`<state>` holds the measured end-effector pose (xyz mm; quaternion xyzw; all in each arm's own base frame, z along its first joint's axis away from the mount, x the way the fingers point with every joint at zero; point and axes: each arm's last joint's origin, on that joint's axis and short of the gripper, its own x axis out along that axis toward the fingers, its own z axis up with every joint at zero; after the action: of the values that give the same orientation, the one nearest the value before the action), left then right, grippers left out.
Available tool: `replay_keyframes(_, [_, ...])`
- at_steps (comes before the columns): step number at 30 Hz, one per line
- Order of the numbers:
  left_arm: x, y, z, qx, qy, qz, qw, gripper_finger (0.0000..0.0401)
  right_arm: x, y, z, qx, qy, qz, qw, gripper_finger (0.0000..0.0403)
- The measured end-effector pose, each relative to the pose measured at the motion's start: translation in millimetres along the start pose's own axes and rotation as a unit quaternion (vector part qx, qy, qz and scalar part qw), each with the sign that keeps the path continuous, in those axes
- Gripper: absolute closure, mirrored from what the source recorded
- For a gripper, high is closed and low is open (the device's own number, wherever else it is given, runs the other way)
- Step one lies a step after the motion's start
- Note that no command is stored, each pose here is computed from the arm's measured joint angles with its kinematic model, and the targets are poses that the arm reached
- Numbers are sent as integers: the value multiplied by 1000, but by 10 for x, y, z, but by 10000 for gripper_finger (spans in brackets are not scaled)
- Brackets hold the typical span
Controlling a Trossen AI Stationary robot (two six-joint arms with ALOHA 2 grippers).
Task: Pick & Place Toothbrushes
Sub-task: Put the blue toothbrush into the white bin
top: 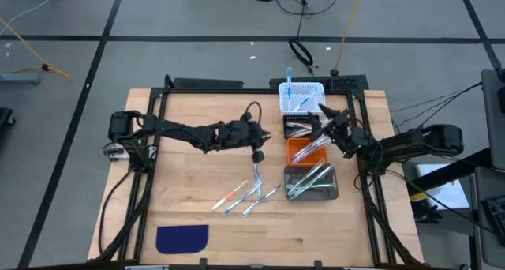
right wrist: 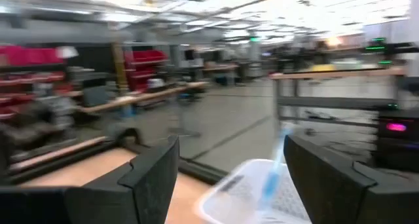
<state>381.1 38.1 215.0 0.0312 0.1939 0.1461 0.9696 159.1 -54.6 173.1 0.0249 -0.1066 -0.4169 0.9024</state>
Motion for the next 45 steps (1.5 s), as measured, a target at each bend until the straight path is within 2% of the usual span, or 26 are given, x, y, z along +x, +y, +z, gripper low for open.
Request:
replay_keyframes(3, [-23, -77, -129, -21, 67, -28, 997, 336, -51, 77, 7, 4, 7, 52, 999, 137])
replay_keyframes(7, [-87, -184, -299, -54, 157, -40, 985, 336, -119, 160, 9, 5, 16, 87, 996, 137])
replay_keyframes(12, [-159, -269, -420, -183, 234, -41, 954, 336, -184, 235, 16, -1, 18, 116, 993, 138])
replay_keyframes(15, [-185, -270, -469, -225, 263, -25, 938, 336, -208, 262, 18, -2, 18, 126, 992, 138])
replay_keyframes(20, [-179, -277, -498, -243, 275, -25, 930, 315, -231, 286, 18, -1, 19, 135, 991, 138])
replay_keyframes(29, [-104, -303, -618, -318, 298, -3, 900, 225, -255, 312, 19, -9, 19, 145, 989, 138])
replay_keyframes(34, [-14, -340, -708, -349, 306, -7, 886, 192, -256, 311, 24, -10, 18, 146, 989, 138])
replay_keyframes(36, [12, -350, -766, -358, 314, 1, 879, 186, -253, 314, 39, -6, 14, 146, 989, 138])
replay_keyframes(40, [80, -370, -803, -368, 304, -3, 879, 188, -257, 318, 59, -5, 10, 148, 989, 138])
replay_keyframes(42, [122, -381, -827, -373, 297, -4, 879, 194, -262, 312, 56, -8, 13, 148, 989, 138])
replay_keyframes(45, [145, -361, -844, -390, 300, -5, 871, 210, -260, 314, 57, -8, 14, 147, 989, 138])
